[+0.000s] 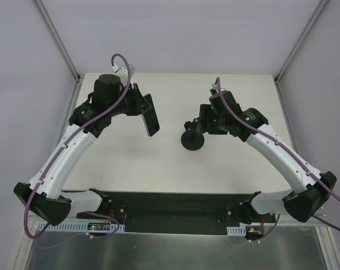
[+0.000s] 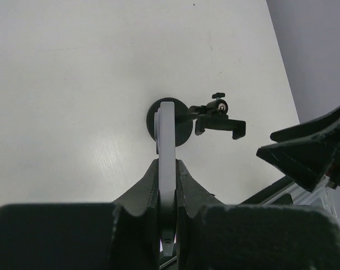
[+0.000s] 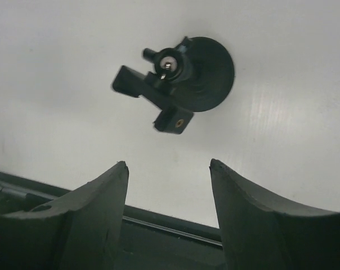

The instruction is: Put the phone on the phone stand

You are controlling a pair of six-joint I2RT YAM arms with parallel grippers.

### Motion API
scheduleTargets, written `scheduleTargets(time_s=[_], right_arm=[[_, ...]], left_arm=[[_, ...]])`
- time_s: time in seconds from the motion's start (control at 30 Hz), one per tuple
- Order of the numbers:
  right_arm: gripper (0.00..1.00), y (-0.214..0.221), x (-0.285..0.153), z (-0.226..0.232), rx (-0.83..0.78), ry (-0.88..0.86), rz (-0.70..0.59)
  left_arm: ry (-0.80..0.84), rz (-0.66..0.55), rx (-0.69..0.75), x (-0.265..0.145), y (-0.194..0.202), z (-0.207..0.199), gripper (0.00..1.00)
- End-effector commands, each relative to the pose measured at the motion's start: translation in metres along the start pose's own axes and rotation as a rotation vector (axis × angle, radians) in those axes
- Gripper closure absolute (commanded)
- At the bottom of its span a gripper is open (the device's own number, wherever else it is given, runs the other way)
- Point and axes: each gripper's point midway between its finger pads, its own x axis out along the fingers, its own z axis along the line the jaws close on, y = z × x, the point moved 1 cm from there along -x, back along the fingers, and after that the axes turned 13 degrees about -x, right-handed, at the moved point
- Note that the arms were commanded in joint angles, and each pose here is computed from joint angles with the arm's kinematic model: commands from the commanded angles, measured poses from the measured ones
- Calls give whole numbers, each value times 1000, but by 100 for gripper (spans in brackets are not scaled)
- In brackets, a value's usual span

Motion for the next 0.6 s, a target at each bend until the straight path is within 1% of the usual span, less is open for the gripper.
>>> scheduleTargets(time_s=[0.0, 0.03, 0.07, 0.2, 0.27, 0.33, 0.4, 0.43, 0.47, 0.5, 0.53, 0.57], right_arm=[[40, -1, 1, -30, 36, 209, 34], [45, -3, 5, -28, 50, 204, 31], [46, -5, 7, -29, 67, 202, 35], [45, 2, 23, -25, 157, 115, 88], [46, 2, 32, -29, 186, 96, 72], [45, -3, 39, -19, 204, 4, 50], [42, -5, 40, -11, 233, -83, 55], [36, -12, 41, -7, 239, -121, 28], [34, -11, 44, -8, 256, -134, 28], [32, -9, 45, -6, 274, -163, 38], [31, -15, 47, -8, 310, -183, 13], [30, -9, 52, -9, 336, -194, 28]], left_arm=[[22, -23, 22, -6, -4, -4, 100], [39, -7, 23, -7, -1, -7, 100], [40, -2, 22, -6, 0, -7, 100], [66, 28, 12, -7, 6, -10, 100], [82, 45, 10, -7, 9, -13, 100], [89, 54, 5, -7, 11, -14, 100], [102, 62, 4, -7, 13, -16, 100], [107, 65, 2, -7, 13, -17, 100], [113, 64, 3, -7, 12, -18, 100], [126, 68, 5, -7, 13, -20, 100], [134, 69, 6, -8, 13, -22, 100], [139, 73, 6, -7, 13, -23, 100]])
